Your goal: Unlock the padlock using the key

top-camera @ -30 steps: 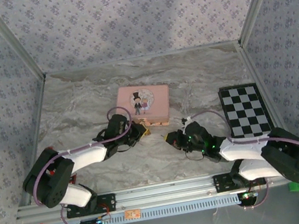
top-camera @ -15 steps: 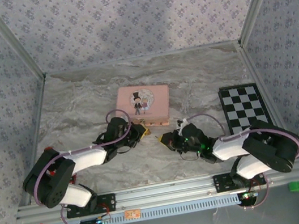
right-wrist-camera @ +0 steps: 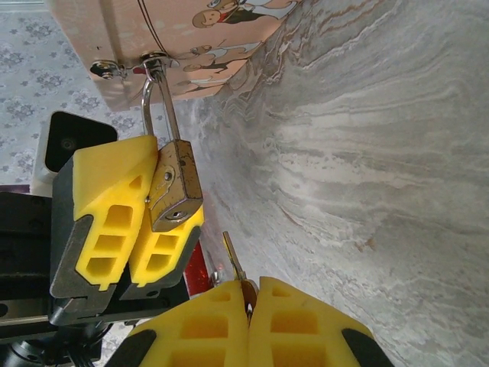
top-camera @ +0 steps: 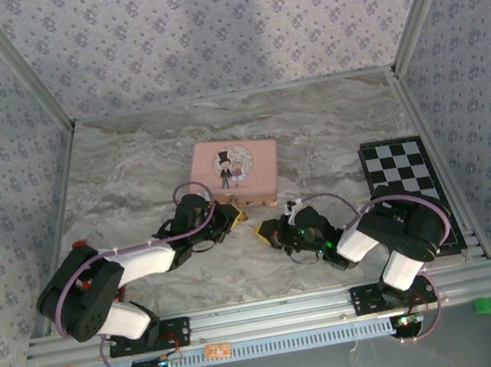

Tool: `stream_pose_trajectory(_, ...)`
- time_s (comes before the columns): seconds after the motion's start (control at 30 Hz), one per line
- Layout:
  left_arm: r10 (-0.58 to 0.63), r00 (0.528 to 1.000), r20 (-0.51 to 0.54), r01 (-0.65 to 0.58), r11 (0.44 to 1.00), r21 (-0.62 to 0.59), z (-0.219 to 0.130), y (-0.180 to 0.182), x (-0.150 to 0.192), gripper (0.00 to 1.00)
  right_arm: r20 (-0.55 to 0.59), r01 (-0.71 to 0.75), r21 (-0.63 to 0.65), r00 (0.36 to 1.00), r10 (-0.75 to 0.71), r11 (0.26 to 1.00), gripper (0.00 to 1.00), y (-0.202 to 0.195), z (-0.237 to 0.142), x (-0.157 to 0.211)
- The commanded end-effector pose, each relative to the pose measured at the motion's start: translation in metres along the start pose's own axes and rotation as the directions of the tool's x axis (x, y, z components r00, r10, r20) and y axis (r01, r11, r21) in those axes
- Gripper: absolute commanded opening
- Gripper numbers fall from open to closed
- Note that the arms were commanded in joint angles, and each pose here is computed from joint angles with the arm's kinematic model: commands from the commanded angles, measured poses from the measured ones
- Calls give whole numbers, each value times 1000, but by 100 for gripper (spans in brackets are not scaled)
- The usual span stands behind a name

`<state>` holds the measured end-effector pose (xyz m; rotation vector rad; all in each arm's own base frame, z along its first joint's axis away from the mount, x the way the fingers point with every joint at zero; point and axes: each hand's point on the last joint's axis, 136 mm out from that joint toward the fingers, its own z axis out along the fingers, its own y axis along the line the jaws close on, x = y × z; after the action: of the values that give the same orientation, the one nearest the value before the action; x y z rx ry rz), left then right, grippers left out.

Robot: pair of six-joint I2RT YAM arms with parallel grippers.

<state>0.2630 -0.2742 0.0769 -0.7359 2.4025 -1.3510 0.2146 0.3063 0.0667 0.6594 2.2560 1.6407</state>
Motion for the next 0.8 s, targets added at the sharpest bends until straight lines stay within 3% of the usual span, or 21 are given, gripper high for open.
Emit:
stream_pose_trajectory(0.0,-18,1000,1,18,1000,16,0,-1,2,0,-9,-19,-55,1000,19,998,0,10,0,3)
stream_pose_trajectory(0.77,-30,999,11,30,999,21,-3,4,6,0,-2,-47,-97,999,47,994,0,14,3,0)
